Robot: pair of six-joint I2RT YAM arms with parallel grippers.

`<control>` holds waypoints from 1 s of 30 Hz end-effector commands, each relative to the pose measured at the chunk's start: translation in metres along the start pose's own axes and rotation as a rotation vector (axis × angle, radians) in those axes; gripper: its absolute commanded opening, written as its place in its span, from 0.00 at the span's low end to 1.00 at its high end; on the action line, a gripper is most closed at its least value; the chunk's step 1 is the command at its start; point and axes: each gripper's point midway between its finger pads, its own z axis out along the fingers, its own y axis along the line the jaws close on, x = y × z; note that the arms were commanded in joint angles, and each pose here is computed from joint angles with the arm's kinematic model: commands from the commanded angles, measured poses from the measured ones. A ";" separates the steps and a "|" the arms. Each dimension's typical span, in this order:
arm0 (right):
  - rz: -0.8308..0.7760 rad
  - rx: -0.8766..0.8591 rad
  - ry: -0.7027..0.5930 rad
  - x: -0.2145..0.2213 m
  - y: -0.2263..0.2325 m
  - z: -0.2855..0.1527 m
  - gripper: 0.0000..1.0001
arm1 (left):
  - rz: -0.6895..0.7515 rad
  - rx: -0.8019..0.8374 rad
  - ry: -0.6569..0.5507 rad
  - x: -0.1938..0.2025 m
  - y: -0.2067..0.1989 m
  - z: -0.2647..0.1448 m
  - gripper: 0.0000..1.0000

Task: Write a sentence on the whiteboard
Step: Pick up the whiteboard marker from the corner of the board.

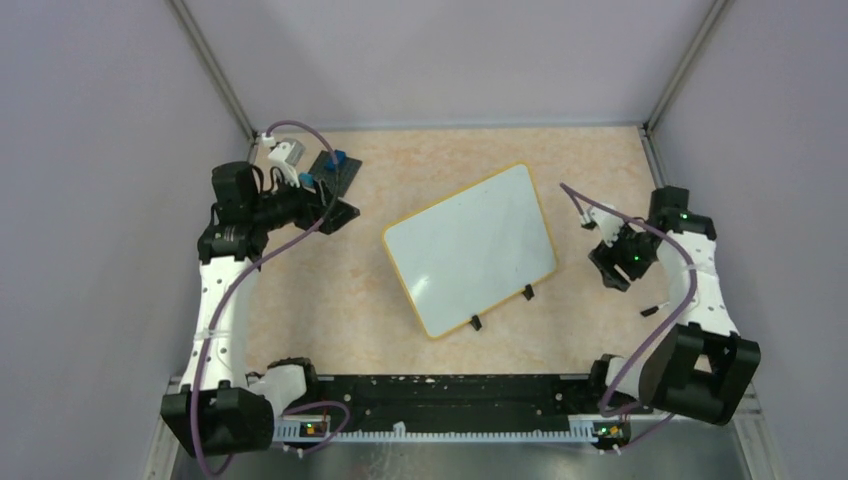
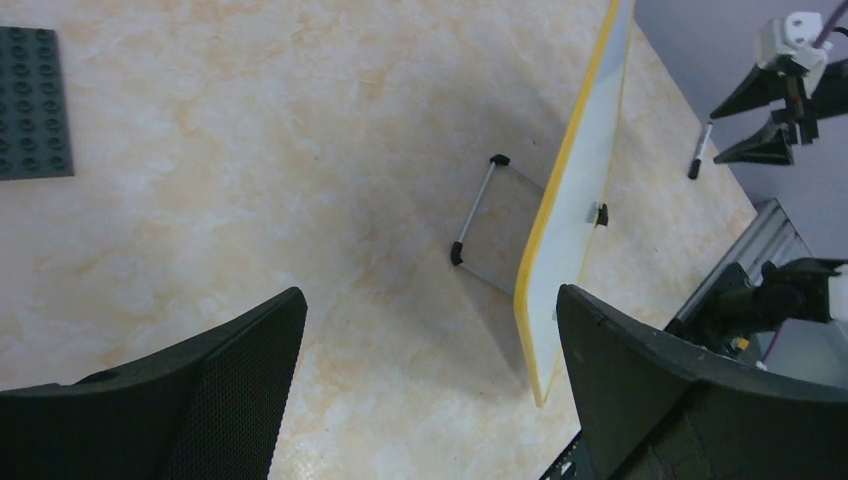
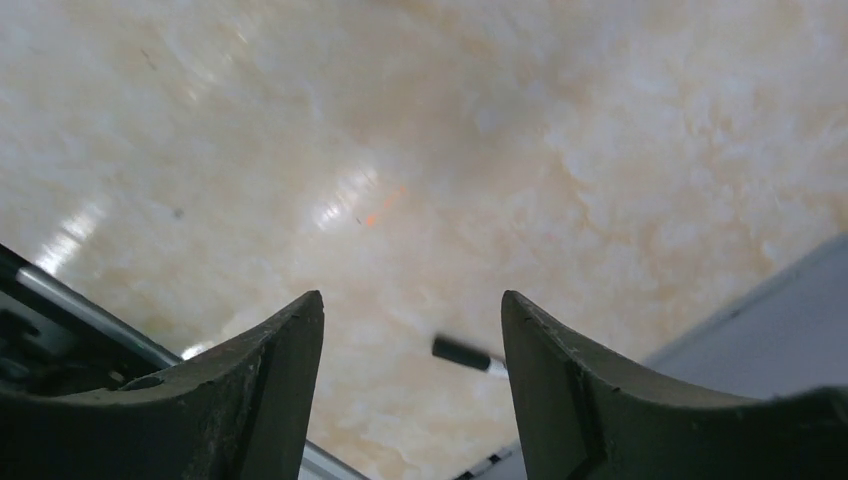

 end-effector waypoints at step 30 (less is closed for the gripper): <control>-0.534 -0.027 0.205 0.156 -0.096 0.034 0.55 | 0.030 0.150 0.007 -0.008 -0.026 -0.004 0.99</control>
